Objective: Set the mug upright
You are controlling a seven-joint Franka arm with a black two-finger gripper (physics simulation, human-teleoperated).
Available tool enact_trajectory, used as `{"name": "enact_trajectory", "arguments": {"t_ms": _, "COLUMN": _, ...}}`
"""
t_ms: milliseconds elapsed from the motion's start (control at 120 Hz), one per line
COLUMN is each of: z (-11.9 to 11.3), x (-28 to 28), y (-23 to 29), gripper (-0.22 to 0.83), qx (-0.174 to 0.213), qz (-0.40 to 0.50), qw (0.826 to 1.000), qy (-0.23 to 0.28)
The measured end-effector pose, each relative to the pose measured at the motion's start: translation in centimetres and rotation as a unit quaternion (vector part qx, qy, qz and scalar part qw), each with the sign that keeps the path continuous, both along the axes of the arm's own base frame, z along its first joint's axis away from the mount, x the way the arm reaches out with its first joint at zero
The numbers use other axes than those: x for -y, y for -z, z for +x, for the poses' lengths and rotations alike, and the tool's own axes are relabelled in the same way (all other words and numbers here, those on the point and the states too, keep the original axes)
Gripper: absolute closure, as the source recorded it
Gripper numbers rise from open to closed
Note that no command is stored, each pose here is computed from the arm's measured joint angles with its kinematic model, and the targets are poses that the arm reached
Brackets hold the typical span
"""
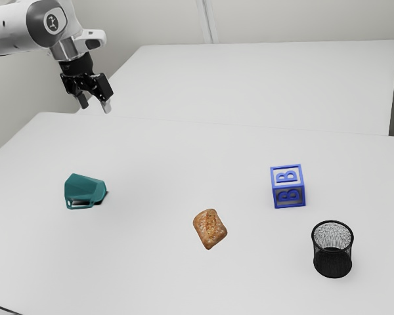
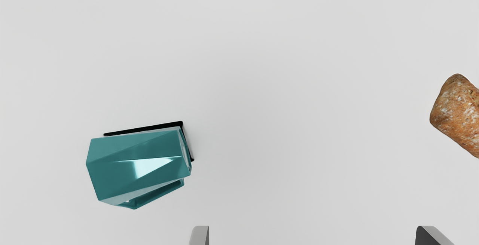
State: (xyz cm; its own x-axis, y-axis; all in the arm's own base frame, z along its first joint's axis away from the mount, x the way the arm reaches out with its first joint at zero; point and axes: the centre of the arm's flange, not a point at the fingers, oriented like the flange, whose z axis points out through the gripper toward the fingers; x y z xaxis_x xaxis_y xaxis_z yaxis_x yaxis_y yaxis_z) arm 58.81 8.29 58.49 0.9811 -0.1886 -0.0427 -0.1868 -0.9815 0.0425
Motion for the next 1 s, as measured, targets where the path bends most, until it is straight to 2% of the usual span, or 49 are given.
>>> {"name": "enact_trajectory", "arguments": {"t_ms": 375, "z": -0.1, "x": -0.2, "y": 0.2, "gripper": 0.00, "qx": -0.002, "qz": -0.002, "qw": 1.000, "qy": -0.002}}
{"name": "enact_trajectory", "arguments": {"t_ms": 508, "z": -1.1, "x": -1.8, "y": 1.2, "gripper": 0.00, "qx": -0.013, "qz": -0.021, "qw": 0.999, "qy": -0.021}}
{"name": "enact_trajectory", "arguments": {"t_ms": 600, "z": -3.0, "x": -5.2, "y": 2.7, "gripper": 0.00, "qx": -0.027, "qz": -0.074, "qw": 0.995, "qy": -0.061}}
{"name": "enact_trajectory", "arguments": {"t_ms": 708, "z": -5.0, "x": -10.0, "y": 3.3, "gripper": 0.00, "qx": -0.023, "qz": -0.137, "qw": 0.985, "qy": -0.105}}
{"name": "enact_trajectory", "arguments": {"t_ms": 1000, "z": -7.8, "x": -18.2, "y": 6.5, "gripper": 0.00, "qx": 0.000, "qz": -0.255, "qw": 0.957, "qy": -0.138}}
